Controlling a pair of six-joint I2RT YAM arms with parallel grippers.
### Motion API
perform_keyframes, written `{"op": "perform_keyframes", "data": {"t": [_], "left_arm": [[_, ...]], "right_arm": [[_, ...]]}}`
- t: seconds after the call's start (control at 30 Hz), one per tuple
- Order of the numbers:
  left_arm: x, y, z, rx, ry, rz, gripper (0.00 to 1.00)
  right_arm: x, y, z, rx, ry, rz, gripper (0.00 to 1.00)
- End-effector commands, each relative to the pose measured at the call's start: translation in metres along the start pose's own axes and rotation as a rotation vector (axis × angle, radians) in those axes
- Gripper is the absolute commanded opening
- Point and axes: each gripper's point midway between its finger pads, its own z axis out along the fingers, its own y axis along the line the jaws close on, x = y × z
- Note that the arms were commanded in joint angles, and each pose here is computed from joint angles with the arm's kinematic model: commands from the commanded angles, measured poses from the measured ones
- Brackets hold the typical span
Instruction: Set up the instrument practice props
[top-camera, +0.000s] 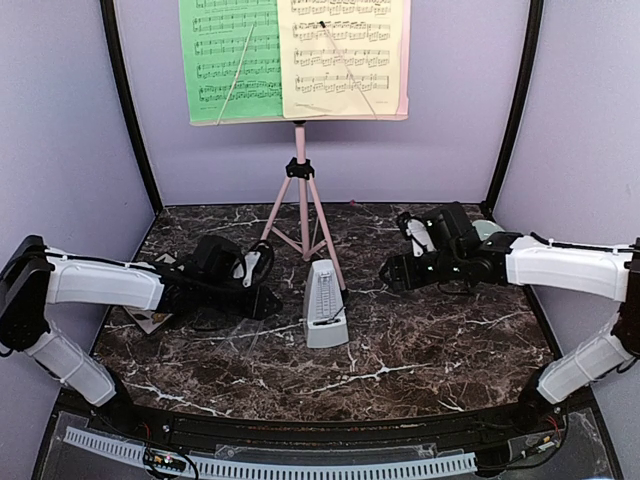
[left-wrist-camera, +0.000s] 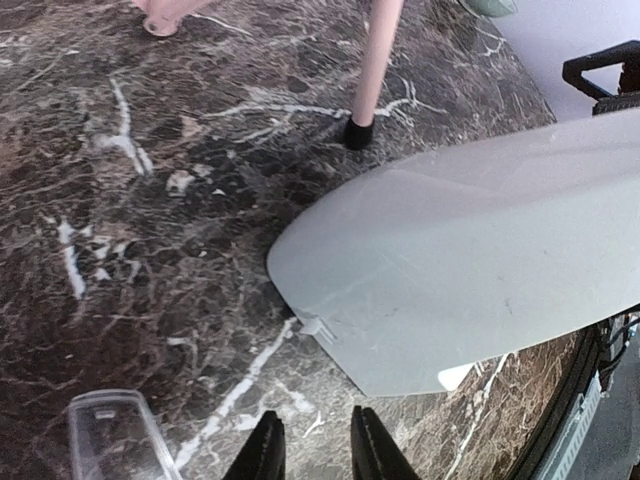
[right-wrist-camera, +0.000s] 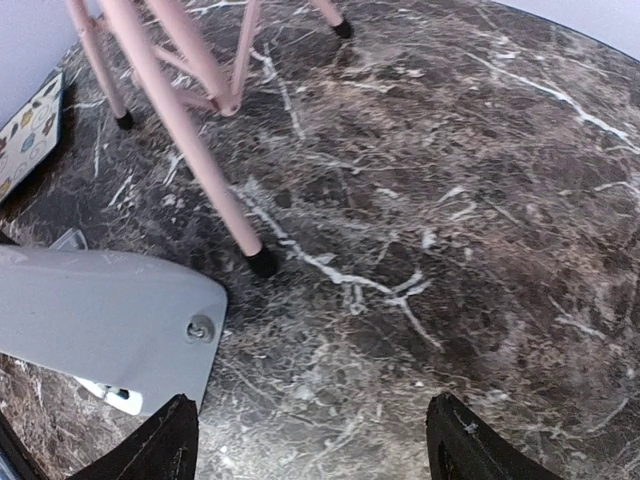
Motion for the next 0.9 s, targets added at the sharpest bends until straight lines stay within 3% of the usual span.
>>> {"op": "perform_keyframes", "data": {"t": [0.0, 0.13, 0.27, 0.6, 0.87], "left_arm": [[-0.018, 0.018, -0.025, -0.038, -0.101, -0.065, 0.25], [-0.025, 0.036, -0.04, -0.057, -0.16, -0.144, 0.25], [-0.029, 0.053, -0.052, -0.061, -0.202, -0.228, 0.26], [-0.028, 0.056, -0.054, -0.03, -0.2, -0.266, 0.27], [-0.022, 0.057, -0.046, 0.023, -0.154, -0.335, 0.28]], "right_arm": [[-0.027, -0.019, -0.031, -0.018, -0.088, 0.021, 0.83], [-0.044, -0.023, -0.051, -0.089, -0.148, 0.051, 0.88], [-0.036, -0.023, -0.048, -0.139, -0.122, 0.075, 0.91], [0.015, -0.014, -0.021, -0.241, 0.005, 0.134, 0.83], [0.03, -0.01, -0.008, -0.285, 0.056, 0.146, 0.8]]}}
